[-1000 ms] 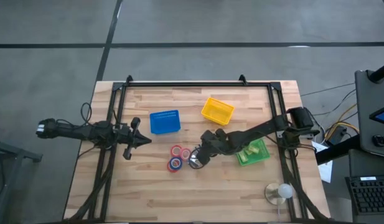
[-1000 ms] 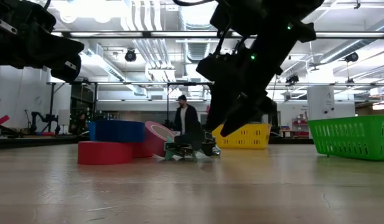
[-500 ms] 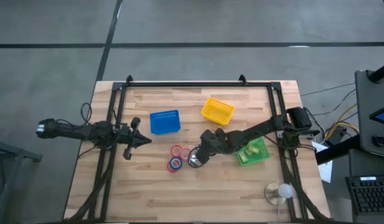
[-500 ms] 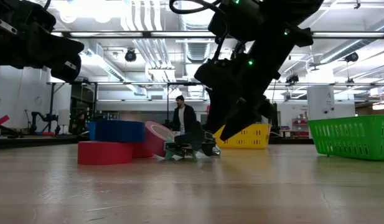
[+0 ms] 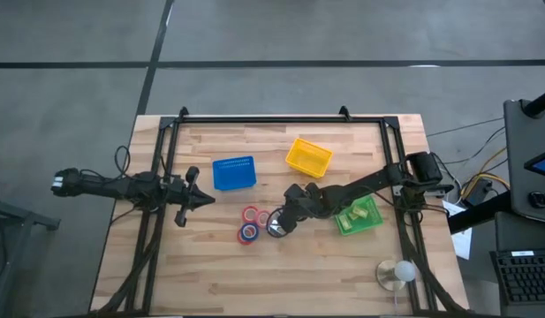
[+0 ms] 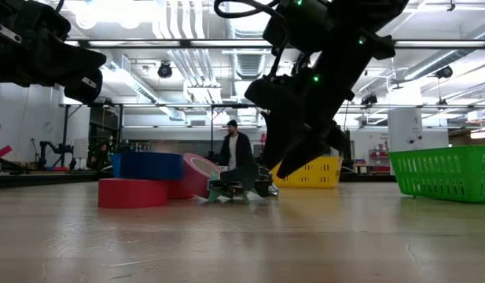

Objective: Pick and place Stapler, Stapler remover, tape
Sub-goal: Put the top blue staple remover into the yellow bin

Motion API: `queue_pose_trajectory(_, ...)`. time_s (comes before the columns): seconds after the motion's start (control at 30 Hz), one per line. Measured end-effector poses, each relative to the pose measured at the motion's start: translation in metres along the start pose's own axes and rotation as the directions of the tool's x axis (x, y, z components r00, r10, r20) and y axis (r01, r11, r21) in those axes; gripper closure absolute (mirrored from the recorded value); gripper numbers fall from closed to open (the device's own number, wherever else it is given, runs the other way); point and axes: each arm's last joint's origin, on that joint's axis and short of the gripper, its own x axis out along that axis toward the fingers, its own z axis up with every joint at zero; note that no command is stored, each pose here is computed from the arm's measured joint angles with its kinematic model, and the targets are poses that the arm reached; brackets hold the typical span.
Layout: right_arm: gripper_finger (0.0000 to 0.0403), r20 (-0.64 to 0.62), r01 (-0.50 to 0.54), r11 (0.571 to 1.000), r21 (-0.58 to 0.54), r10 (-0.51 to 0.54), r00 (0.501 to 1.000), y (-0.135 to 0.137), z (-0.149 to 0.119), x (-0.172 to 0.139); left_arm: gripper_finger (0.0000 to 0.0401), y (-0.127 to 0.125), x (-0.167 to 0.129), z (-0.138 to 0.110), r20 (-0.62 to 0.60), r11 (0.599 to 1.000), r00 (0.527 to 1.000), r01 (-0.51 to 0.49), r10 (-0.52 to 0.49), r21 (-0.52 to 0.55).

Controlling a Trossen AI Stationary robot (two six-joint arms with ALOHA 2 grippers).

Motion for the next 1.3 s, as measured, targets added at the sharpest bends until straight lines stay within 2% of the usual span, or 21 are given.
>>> queue_pose_trajectory(0.6, 0.0258, 0.009, -0.021, 1.000, 0.009, 0.021, 1.000, 0.004, -0.005, -0.001, 0.0385, 0.000, 0.000, 0.000, 0.000, 1.000, 1.000, 0.000, 0.000, 0.000)
queue_pose_trajectory(1.07, 0.0281, 0.032, -0.047, 0.999, 0.023, 0.046, 0.998, -0.004, -0.013, 0.006, 0.0385, 0.000, 0.000, 0.000, 0.000, 1.000, 1.000, 0.000, 0.000, 0.000)
queue_pose_trajectory(1.3, 0.0311, 0.033, -0.048, 0.999, -0.003, 0.048, 0.998, -0.003, -0.014, 0.006, 0.0385, 0.000, 0.000, 0.000, 0.000, 1.000, 1.000, 0.000, 0.000, 0.000)
